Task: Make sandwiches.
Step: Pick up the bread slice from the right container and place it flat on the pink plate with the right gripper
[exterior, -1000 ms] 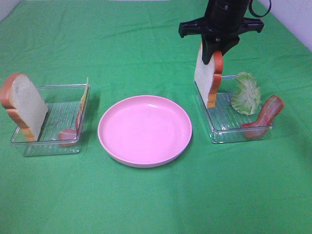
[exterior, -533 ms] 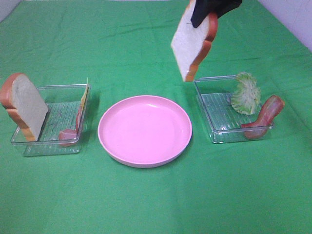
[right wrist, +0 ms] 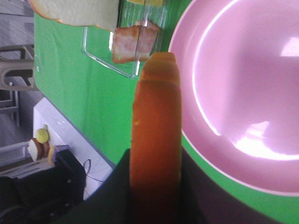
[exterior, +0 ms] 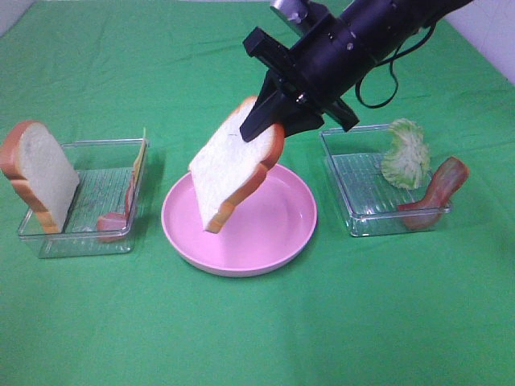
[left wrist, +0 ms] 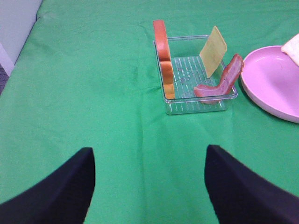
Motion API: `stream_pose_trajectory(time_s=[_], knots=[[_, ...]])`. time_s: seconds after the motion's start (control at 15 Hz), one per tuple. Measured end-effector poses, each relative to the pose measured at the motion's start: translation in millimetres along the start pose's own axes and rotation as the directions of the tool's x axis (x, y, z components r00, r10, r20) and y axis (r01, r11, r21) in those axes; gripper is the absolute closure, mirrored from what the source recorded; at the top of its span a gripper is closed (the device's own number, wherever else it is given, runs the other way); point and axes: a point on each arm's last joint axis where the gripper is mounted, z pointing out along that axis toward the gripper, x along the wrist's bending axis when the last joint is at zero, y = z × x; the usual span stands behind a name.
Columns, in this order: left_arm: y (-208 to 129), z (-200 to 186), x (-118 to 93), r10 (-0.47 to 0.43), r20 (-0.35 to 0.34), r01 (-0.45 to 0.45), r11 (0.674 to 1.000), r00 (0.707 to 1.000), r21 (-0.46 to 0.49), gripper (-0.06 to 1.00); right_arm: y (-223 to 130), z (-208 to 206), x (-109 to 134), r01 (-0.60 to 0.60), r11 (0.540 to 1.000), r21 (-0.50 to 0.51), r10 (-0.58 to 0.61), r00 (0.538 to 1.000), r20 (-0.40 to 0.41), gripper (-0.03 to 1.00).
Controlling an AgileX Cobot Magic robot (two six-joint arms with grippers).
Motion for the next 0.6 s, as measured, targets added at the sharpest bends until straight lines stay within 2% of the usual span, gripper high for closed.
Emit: stream_pose_trajectory(time_s=[0.13, 0.2, 0.33, 0.6], knots=[[0.0, 0.0, 0.0, 0.000, 0.000, 0.000, 1.000, 1.000, 0.000, 0.30, 7.0, 19.2, -12.8, -0.076, 0.997, -0.013, 0.074, 0.994, -0.082, 0.77], [0.0, 0.0, 0.0, 0.000, 0.000, 0.000, 1.000, 1.000, 0.000, 0.30, 7.0, 19.2, -12.8, -0.076, 0.997, -0.013, 0.074, 0.994, -0.082, 0.77], [0.0, 0.0, 0.0, 0.000, 0.000, 0.000, 1.000, 1.000, 0.000, 0.30, 14.0, 38.5, -33.3, -0.143, 0.990, -0.004, 0.141, 0.979, -0.151, 0.77], [0.0, 0.0, 0.0, 0.000, 0.000, 0.000, 1.000, 1.000, 0.000, 0.31, 18.9, 54.2, -52.6, -0.203, 0.979, -0.013, 0.199, 0.969, -0.148, 0.77]])
